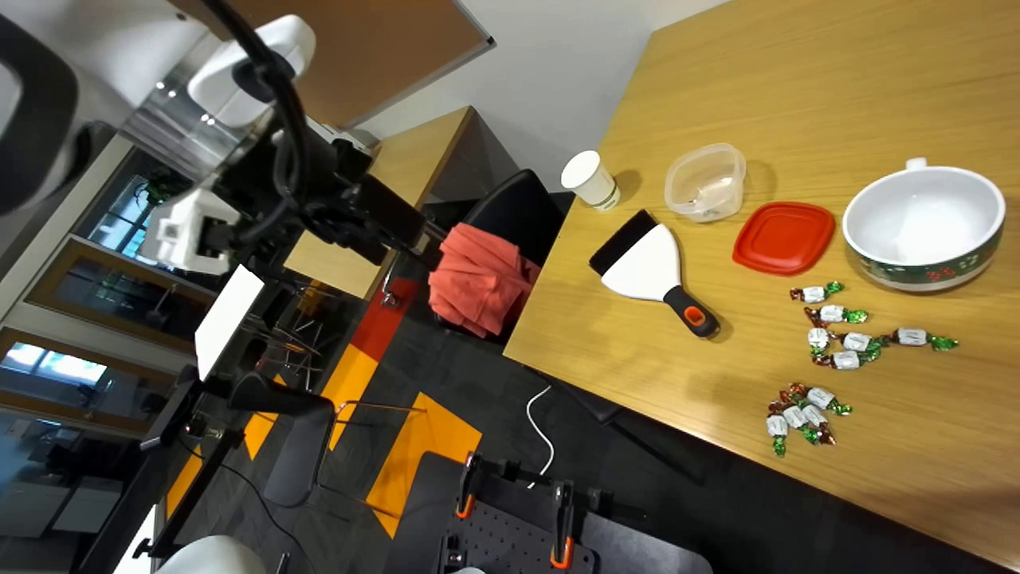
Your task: Place one piece of candy in the clear bowl
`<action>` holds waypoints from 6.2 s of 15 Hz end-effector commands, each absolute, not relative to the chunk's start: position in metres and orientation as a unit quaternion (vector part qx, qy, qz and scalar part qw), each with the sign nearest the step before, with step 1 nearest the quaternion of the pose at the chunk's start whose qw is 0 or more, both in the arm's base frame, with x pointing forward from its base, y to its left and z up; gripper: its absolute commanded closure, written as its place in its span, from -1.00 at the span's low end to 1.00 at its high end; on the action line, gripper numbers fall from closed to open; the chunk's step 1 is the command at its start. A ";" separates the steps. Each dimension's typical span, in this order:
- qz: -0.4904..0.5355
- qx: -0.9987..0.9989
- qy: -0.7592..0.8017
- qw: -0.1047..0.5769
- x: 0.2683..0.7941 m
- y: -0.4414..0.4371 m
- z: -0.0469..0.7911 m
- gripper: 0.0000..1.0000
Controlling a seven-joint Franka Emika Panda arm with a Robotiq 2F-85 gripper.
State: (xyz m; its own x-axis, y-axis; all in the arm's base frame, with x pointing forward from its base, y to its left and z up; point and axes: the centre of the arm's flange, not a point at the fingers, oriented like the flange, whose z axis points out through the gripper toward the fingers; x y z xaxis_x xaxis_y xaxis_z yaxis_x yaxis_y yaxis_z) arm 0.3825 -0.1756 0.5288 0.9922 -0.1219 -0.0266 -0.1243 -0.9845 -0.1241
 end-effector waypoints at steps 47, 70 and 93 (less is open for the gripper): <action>0.007 -0.871 0.490 -0.045 0.409 -0.431 0.199 -0.63; -0.040 -0.832 0.553 0.003 0.405 -0.428 0.149 -0.37; -0.038 -0.826 0.562 -0.013 0.426 -0.439 0.124 0.79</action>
State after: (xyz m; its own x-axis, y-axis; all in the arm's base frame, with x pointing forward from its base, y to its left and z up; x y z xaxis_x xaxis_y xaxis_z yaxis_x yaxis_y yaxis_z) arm 0.4211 -0.4389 0.1298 0.3886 -0.9187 0.0700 -0.9199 -0.3912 -0.0265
